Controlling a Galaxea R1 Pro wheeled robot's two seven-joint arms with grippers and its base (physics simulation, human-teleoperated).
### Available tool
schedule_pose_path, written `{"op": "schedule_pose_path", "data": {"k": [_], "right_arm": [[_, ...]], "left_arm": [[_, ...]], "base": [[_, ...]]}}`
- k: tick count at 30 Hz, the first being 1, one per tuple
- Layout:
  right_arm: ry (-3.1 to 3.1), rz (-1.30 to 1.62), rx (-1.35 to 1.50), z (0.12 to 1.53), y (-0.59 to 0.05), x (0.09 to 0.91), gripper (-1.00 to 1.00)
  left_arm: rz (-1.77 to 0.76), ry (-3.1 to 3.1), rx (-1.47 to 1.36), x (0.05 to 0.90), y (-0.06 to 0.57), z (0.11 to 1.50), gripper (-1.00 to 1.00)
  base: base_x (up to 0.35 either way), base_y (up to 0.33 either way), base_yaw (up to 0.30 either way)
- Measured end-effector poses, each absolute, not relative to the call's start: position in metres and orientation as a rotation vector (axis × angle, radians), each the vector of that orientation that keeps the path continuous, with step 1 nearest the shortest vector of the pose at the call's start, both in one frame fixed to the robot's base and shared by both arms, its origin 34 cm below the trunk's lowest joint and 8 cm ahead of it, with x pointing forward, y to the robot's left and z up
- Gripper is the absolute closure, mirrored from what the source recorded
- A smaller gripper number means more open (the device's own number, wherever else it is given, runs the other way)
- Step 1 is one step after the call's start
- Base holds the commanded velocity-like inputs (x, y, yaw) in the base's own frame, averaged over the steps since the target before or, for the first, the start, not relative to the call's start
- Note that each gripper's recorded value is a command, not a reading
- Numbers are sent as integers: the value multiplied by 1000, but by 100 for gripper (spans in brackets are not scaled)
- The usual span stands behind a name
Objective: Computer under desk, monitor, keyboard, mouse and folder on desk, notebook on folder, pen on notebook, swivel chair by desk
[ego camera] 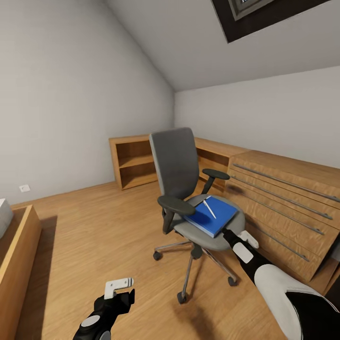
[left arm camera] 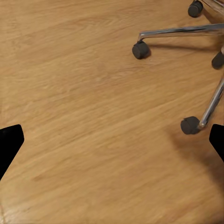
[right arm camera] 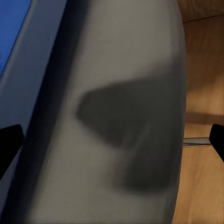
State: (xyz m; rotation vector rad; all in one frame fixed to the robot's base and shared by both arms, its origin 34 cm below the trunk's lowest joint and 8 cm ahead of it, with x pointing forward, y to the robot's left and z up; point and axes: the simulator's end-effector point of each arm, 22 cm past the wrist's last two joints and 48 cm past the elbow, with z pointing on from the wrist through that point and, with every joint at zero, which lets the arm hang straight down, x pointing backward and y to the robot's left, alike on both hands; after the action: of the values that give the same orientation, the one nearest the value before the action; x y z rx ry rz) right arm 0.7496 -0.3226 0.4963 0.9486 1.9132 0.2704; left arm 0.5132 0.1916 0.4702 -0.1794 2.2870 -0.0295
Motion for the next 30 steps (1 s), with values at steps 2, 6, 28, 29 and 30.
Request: {"op": "schedule_pose_path", "data": {"k": [2, 6, 28, 29, 30], "right_arm": [[1913, 270, 949, 496, -323, 750, -100], [1913, 270, 949, 496, -323, 750, -100], [1913, 270, 948, 496, -323, 750, -100], [1913, 270, 948, 496, -323, 750, -100], [1913, 270, 948, 496, -323, 750, -100]], "left_arm": [[-29, 2287, -179, 513, 192, 470, -100], [-30, 2287, -179, 513, 192, 470, -100], [-30, 2287, -179, 513, 191, 470, -100], [-30, 2287, -179, 513, 191, 470, -100], [-30, 2287, -179, 513, 191, 470, -100]], "base": [[0, 0, 3], [0, 0, 1], [99, 0, 0], [13, 0, 0], [2, 0, 0]]}}
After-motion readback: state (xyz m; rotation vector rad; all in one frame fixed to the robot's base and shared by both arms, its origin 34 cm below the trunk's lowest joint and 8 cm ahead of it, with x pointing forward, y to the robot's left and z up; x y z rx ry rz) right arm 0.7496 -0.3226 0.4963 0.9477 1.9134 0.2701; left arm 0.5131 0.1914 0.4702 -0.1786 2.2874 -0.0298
